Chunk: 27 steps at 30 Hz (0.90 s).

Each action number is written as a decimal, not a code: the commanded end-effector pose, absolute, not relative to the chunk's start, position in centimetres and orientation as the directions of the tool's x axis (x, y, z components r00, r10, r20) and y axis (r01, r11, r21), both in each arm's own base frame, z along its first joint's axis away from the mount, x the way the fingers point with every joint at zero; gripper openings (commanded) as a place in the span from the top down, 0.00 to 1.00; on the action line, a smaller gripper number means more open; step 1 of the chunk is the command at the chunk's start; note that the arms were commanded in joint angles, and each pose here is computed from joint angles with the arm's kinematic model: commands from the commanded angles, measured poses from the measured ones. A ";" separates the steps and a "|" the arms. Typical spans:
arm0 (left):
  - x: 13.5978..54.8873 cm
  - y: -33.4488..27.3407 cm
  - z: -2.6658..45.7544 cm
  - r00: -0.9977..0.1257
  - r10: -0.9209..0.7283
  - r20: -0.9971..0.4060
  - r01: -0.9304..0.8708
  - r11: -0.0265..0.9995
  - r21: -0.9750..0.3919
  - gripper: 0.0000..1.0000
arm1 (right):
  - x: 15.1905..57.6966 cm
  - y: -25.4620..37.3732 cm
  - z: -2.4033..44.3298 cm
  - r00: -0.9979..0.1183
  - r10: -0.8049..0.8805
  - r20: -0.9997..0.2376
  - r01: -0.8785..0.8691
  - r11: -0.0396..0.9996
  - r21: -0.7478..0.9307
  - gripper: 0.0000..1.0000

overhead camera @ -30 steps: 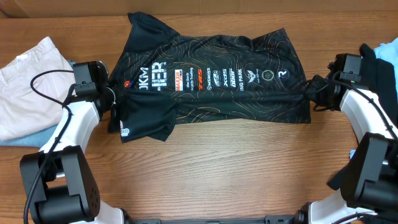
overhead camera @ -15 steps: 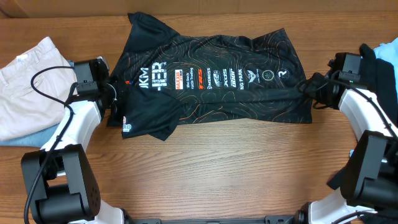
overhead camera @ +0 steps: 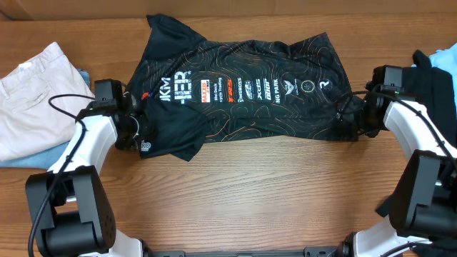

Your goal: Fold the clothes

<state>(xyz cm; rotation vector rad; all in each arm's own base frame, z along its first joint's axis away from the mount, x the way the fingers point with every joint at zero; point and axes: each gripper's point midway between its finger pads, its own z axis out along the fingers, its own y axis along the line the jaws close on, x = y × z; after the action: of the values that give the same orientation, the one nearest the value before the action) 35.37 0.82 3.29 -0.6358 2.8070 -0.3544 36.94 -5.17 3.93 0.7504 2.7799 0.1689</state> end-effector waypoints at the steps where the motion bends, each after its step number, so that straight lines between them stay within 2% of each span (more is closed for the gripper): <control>1: 35.3 -0.1 3.0 -0.910 -0.376 -0.178 -0.316 0.903 -0.289 0.42 | 36.1 -5.1 3.6 -0.841 0.510 -0.181 0.486 0.859 0.164 0.32; 7: 35.3 -3.5 3.8 -0.950 -0.253 -0.182 -0.162 0.900 -0.404 0.41 | 35.6 -5.0 3.4 -0.845 0.511 -0.159 0.489 0.858 0.156 0.31; 11: 35.0 -5.9 3.7 -0.970 -0.088 -0.225 0.002 0.928 -0.373 0.45 | 35.6 -5.0 3.4 -0.844 0.511 -0.161 0.489 0.858 0.157 0.31; 15: 34.7 -7.0 3.2 -0.961 0.095 -0.261 0.159 0.958 -0.240 0.48 | 35.6 -5.0 3.4 -0.844 0.511 -0.161 0.489 0.858 0.157 0.31; 21: 34.7 -9.6 2.9 -0.888 0.357 -0.290 0.373 0.928 -0.001 0.37 | 35.5 -5.0 3.4 -0.845 0.511 -0.156 0.490 0.858 0.156 0.31; 27: 35.4 -11.5 3.4 -0.797 0.523 -0.303 0.482 0.852 0.204 0.30 | 35.4 -4.9 3.4 -0.846 0.511 -0.152 0.490 0.858 0.155 0.31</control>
<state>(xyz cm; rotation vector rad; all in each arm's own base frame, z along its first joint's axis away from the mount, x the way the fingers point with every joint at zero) 34.76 -12.41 3.40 0.6266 2.7358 -0.0657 35.37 -4.89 3.55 0.7724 2.8431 0.1636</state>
